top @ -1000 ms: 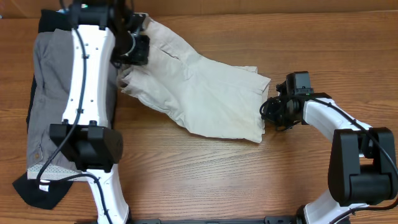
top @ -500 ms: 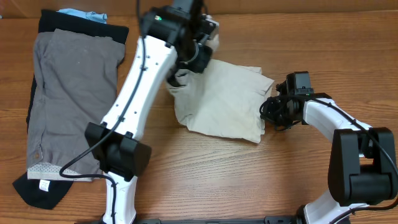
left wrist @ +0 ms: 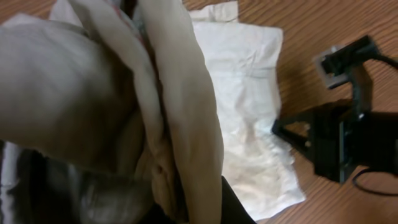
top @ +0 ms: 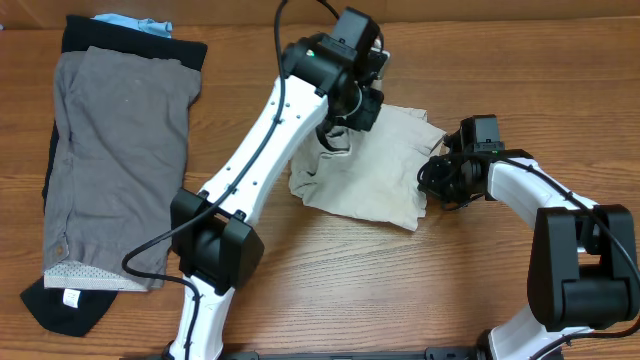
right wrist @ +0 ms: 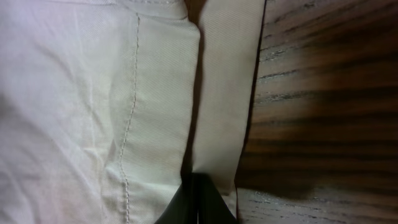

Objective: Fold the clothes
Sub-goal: 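Fold the left end over toward the right gripper with the left gripper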

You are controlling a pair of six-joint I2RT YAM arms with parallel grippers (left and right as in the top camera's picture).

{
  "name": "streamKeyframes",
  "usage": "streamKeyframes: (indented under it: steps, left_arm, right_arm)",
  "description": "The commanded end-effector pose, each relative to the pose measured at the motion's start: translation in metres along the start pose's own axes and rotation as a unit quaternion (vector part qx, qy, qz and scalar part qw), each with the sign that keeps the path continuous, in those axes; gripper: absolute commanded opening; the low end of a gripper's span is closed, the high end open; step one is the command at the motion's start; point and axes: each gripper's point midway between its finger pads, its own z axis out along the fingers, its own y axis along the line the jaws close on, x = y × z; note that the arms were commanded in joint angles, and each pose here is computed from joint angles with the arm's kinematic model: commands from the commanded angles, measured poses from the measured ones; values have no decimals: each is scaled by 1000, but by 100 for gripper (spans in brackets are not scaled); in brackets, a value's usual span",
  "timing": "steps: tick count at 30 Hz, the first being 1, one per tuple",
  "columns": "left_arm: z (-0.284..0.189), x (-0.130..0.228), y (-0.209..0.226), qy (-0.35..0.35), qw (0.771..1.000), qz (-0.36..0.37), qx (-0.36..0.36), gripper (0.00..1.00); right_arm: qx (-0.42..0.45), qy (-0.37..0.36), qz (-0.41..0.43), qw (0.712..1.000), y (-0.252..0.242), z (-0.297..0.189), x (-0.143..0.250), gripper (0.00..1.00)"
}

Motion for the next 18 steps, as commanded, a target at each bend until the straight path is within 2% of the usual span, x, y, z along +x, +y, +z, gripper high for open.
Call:
streamKeyframes:
  steps: [1,7,8,13,17,18]
  left_arm:
    - [2,-3,-23,-9,1000,-21,20,22]
    - [3,1,-44,0,998,-19,52,33]
    - [3,2,-47,2,998,-21,58,38]
    - [2,0,-60,-1,996,-23,82,53]
    - [0,-7,-70,-14,994,-16,104,58]
    - [-2,-10,-73,-20,993,-13,112,60]
  right_arm:
    - [-5,5,7,1000,1,3,4,4]
    - [-30,-4,14,999,9,-6,-9,4]
    - [-44,-6,19,999,12,-13,-14,4]
    - [-113,-46,41,992,24,-69,-50,4]
    - [-124,-98,52,986,18,-118,-70,4]
    - [-125,-110,55,984,15,-128,-73,7]
